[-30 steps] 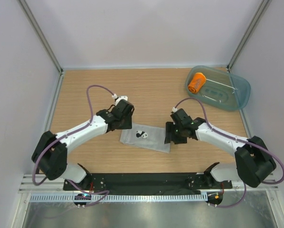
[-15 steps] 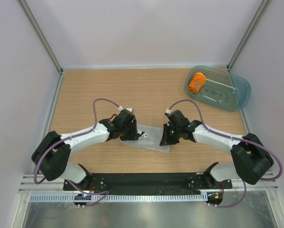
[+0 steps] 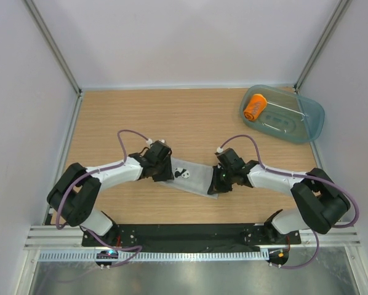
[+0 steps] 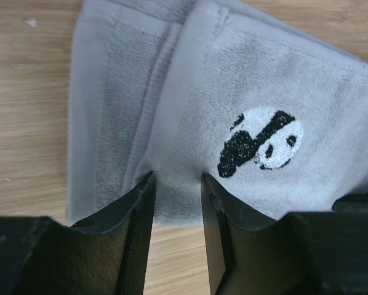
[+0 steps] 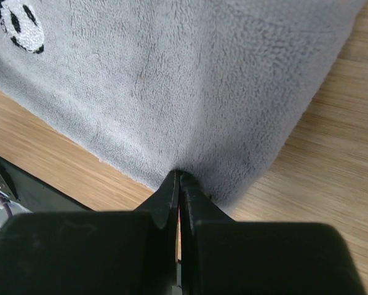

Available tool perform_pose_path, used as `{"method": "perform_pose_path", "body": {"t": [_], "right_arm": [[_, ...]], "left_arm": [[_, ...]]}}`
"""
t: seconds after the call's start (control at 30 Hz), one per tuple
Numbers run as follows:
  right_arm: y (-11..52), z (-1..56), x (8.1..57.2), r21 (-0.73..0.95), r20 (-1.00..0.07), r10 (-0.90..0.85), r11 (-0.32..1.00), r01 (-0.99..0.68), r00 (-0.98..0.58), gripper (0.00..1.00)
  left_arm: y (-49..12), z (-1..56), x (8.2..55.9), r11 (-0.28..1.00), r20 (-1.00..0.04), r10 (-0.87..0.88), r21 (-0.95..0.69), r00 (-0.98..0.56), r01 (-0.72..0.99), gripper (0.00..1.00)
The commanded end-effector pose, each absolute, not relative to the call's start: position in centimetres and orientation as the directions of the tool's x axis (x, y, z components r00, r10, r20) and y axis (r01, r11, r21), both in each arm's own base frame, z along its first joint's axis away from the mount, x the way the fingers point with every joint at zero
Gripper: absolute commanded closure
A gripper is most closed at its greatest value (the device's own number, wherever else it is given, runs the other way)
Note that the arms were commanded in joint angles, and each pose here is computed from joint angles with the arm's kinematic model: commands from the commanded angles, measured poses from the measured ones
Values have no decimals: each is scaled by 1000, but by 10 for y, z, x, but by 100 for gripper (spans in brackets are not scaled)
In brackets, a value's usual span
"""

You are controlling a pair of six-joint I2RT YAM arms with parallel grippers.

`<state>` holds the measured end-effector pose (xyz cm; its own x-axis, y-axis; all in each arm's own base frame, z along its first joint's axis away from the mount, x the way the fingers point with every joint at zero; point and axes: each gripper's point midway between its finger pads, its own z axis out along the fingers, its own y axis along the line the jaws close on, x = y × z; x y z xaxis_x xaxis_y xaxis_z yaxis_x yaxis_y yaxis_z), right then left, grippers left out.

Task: Roll the towels
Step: Fold the towel

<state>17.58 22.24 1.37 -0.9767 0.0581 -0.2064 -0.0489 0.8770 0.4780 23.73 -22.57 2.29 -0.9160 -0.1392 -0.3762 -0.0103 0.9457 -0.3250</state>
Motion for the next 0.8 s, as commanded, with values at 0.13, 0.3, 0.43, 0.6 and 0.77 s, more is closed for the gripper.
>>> {"method": "perform_pose_path", "body": {"t": [0.13,0.3,0.43,0.6,0.77], "right_arm": [[191,0,162,344,-194,38,938,-31,-980,96],[217,53,191,428,-324,4,892,-143,-946,80],[234,93,216,452,-408,-5,868,-207,-913,75],[250,106,252,456,-427,12,867,-204,-904,75],[251,83,272,424,-391,15,890,-166,-920,78]], "left_arm": [[-171,13,247,991,-442,-113,-112,-890,-71,63],[-173,26,255,994,-467,-92,-101,-879,-51,62],[-176,48,261,995,-503,-80,-89,-861,-40,60],[-189,84,262,995,-551,-59,-102,-832,-2,53],[-191,91,257,990,-563,-77,-140,-823,3,51]]}}
